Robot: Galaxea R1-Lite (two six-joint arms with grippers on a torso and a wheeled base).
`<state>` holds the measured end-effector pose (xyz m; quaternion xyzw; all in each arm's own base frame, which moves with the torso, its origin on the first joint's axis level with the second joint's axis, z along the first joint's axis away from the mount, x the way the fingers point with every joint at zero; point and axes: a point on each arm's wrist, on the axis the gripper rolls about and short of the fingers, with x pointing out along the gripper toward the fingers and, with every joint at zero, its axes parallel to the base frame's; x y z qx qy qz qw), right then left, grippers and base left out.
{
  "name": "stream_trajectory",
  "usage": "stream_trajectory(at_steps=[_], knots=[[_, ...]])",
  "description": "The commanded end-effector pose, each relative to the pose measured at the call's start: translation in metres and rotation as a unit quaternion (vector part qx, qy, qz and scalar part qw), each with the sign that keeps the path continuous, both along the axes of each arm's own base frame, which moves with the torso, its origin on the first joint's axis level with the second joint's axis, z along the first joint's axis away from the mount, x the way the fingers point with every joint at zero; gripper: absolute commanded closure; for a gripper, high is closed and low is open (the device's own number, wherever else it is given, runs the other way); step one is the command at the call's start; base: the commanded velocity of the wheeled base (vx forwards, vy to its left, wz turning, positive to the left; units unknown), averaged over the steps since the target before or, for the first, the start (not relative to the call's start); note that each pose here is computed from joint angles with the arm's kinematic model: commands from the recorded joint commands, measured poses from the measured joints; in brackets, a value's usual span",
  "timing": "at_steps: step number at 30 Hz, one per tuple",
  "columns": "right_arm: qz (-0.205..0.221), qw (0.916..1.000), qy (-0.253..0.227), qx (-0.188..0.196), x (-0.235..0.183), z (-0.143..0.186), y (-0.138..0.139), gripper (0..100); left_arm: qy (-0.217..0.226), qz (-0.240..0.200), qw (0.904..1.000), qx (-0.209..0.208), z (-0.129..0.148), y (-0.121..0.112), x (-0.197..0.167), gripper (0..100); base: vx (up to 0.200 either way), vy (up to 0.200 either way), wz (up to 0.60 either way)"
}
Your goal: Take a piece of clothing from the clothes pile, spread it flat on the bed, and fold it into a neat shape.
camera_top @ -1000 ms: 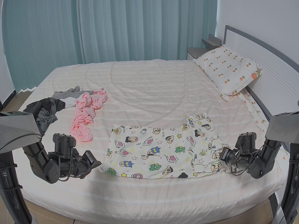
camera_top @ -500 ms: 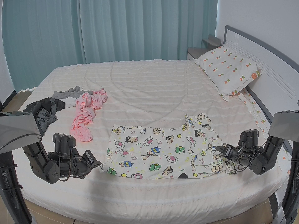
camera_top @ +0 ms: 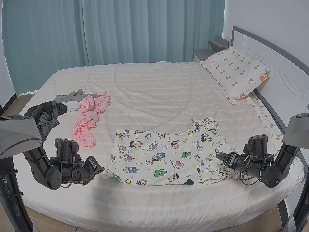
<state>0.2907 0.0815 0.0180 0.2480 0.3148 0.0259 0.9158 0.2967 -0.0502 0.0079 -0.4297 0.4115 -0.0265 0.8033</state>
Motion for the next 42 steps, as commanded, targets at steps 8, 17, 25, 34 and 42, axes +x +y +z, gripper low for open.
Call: stream_trajectory(at_steps=[8, 17, 25, 34, 42], knots=[[0.03, 0.9995, 0.008, 0.0, 0.014, -0.019, 0.026, 0, 0.0, 0.0, 1.0, -0.001, 0.0, 0.0, 0.0, 100, 0.0, 0.0, 0.0], [-0.014, 0.9995, 0.029, -0.005, 0.034, -0.044, 0.002, 0, -0.001, -0.003, 1.0, -0.002, 0.001, 0.0, 0.0, 100, 0.0, 0.0, 0.0], [-0.056, 0.9976, 0.037, 0.02, 0.048, -0.058, -0.016, 0, 0.002, -0.005, 1.0, -0.003, 0.0, 0.0, -0.002, 100, 0.0, 0.0, 0.0], [-0.059, 0.9967, -0.003, 0.056, 0.027, -0.008, -0.012, 0, -0.003, -0.027, 0.9996, -0.013, 0.008, -0.013, -0.006, 100, 0.0, 0.0, 0.0], [-0.02, 0.9964, 0.051, 0.064, -0.035, -0.011, -0.002, 0, 0.057, -0.024, 0.998, -0.013, 0.015, -0.059, 0.017, 100, 0.0, 0.0, 0.0]])
